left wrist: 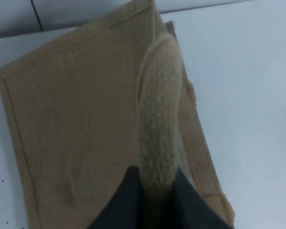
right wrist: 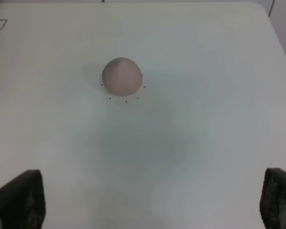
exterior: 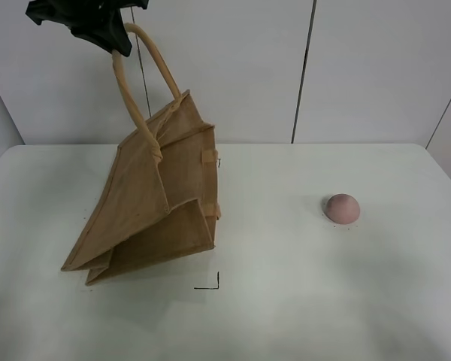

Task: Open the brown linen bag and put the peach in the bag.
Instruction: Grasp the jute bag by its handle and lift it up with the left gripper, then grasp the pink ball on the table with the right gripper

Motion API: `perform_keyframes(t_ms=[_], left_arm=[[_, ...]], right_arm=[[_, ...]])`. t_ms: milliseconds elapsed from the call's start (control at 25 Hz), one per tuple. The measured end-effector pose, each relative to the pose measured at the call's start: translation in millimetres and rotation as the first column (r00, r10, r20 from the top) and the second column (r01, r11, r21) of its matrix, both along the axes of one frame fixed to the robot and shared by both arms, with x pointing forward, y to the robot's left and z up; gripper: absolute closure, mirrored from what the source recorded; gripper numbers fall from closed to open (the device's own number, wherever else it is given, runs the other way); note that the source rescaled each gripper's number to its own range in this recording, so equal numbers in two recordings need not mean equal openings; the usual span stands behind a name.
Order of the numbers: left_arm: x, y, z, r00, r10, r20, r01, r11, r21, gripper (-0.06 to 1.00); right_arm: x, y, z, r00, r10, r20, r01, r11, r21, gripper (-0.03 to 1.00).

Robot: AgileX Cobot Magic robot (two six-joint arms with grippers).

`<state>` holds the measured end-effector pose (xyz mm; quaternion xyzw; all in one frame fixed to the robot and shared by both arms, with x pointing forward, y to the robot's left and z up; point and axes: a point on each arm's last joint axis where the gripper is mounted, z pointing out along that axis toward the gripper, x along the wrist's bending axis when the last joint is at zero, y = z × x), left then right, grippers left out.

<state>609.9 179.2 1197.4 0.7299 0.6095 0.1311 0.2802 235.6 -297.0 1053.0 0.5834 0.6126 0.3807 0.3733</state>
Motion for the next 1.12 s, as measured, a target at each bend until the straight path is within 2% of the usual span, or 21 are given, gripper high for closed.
perform_keyframes(t_ms=[320, 600, 760, 880, 1040, 1120], left_arm=[[-13, 4, 17, 0.999, -0.011, 0.046, 0.011, 1.000, -0.004, 0.94], [-13, 4, 17, 0.999, -0.013, 0.048, 0.013, 1.000, -0.003, 0.94], [-13, 4, 17, 0.999, -0.014, 0.048, 0.014, 1.000, -0.003, 0.94], [-13, 4, 17, 0.999, -0.014, 0.048, 0.014, 1.000, -0.004, 0.94], [-14, 4, 17, 0.999, -0.015, 0.047, 0.015, 1.000, -0.006, 0.94], [-14, 4, 17, 0.999, -0.015, 0.047, 0.015, 1.000, -0.006, 0.94]], right_arm=[[0, 0, 0, 1.000, 0.000, 0.000, 0.000, 1.000, 0.000, -0.03], [5, 0, 1, 1.000, 0.000, -0.030, 0.000, 1.000, 0.000, -0.03], [37, 1, 13, 0.989, 0.001, -0.148, 0.000, 1.000, 0.009, -0.03], [77, 2, 24, 0.967, -0.001, -0.254, 0.004, 1.000, 0.011, -0.03], [145, 3, 30, 0.905, -0.002, -0.425, 0.007, 1.000, 0.011, -0.03], [185, 3, 24, 0.858, -0.002, -0.514, 0.009, 1.000, 0.010, -0.03]])
